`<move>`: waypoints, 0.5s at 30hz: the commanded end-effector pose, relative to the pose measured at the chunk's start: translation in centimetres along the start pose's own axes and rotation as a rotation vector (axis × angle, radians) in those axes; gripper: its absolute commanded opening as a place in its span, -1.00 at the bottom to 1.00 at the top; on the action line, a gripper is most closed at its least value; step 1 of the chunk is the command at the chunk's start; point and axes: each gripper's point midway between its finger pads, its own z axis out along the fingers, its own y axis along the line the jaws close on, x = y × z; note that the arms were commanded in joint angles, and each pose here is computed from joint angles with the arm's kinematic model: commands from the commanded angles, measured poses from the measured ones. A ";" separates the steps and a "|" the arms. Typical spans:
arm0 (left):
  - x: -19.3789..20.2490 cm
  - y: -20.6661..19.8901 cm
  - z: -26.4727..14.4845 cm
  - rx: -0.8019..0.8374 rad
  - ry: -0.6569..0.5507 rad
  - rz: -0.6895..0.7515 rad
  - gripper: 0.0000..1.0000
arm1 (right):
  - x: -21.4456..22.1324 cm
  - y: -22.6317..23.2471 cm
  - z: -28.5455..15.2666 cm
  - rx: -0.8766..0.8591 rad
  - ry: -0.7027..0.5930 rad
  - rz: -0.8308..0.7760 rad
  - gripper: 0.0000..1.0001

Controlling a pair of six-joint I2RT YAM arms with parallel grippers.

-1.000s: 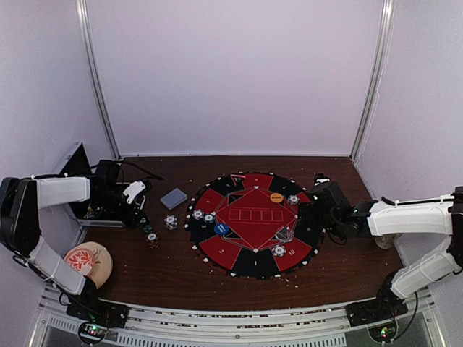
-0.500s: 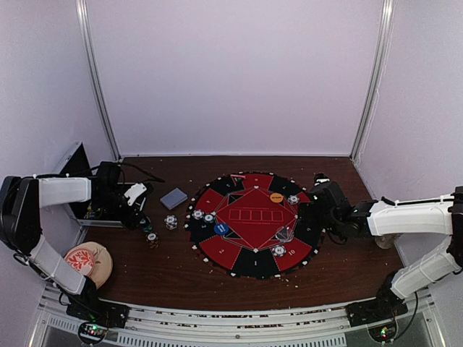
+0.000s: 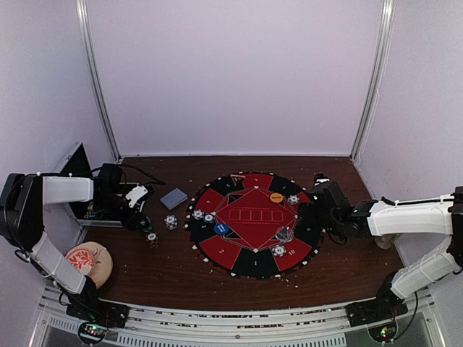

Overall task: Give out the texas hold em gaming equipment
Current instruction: Pick up the pile of poker chips from the pile of poker chips.

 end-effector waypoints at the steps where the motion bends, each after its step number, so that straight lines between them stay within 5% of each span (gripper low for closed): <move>1: -0.8 0.6 -0.1 -0.008 -0.030 0.014 0.25 | -1.2 0.4 -0.4 -0.011 -0.031 0.009 0.95; 15: -0.6 0.5 0.0 -0.007 -0.023 0.014 0.10 | -1.2 0.5 -0.4 -0.011 -0.032 0.009 0.95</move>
